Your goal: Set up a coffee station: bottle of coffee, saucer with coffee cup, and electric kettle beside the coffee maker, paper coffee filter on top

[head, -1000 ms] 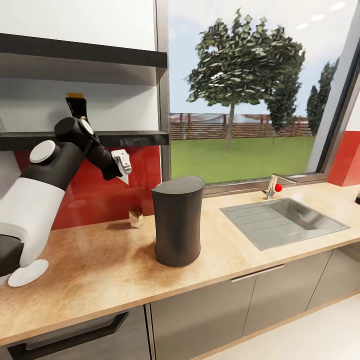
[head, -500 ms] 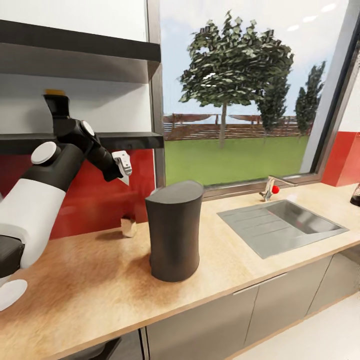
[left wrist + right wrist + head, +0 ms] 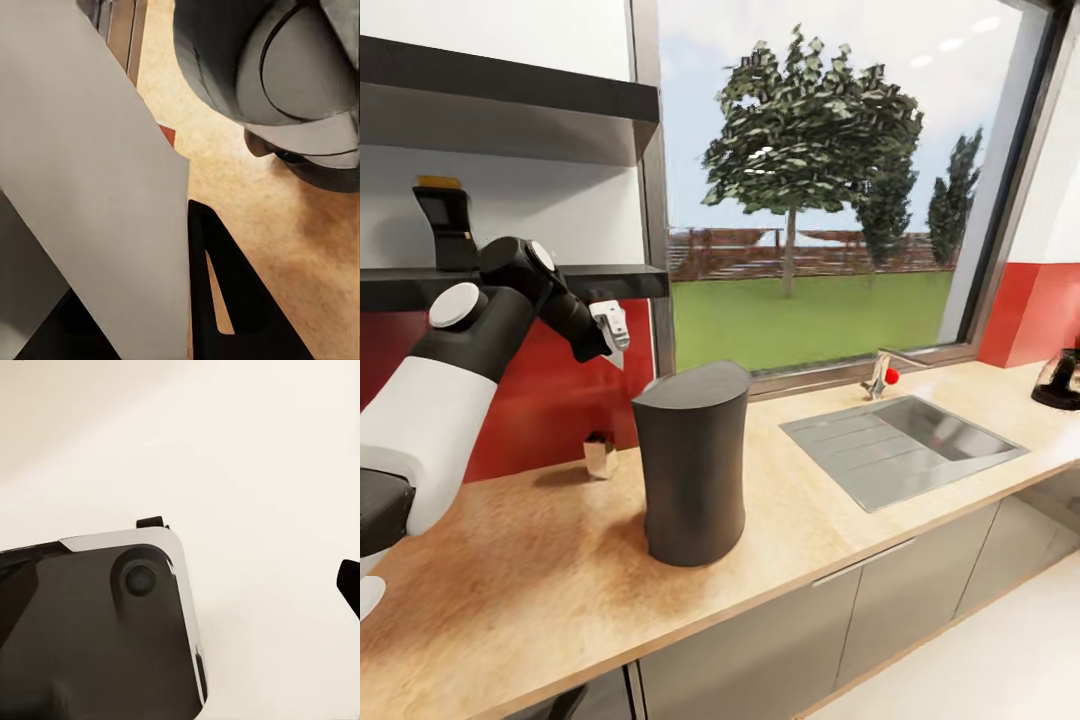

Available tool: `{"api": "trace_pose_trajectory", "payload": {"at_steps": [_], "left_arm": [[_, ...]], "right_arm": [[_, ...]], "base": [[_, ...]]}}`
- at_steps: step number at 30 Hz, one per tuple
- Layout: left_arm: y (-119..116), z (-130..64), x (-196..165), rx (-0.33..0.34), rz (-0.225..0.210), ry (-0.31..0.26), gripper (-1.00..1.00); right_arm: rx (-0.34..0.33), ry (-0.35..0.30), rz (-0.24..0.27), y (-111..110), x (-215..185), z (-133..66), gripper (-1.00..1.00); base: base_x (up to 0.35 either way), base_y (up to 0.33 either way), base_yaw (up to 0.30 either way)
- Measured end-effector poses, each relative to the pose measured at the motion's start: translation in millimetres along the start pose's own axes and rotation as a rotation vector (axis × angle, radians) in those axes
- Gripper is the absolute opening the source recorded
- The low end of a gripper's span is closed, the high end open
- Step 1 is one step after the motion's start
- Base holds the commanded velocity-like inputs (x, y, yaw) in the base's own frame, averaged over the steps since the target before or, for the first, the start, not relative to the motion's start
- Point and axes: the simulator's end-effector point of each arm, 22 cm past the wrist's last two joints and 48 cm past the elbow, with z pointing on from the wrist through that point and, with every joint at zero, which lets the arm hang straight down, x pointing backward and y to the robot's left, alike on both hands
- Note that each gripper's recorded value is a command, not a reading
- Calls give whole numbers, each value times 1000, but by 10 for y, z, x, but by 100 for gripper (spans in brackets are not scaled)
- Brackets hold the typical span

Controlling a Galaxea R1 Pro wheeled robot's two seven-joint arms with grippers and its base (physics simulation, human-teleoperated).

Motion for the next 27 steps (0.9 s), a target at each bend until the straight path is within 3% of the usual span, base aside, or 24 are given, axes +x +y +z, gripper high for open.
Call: {"api": "trace_pose_trajectory", "payload": {"at_steps": [27], "left_arm": [[-39,24,-40,8,4,-5,-100]], "right_arm": [[-1,-1,0,5,-3,0,100]], "base": [[0,0,-115]]}}
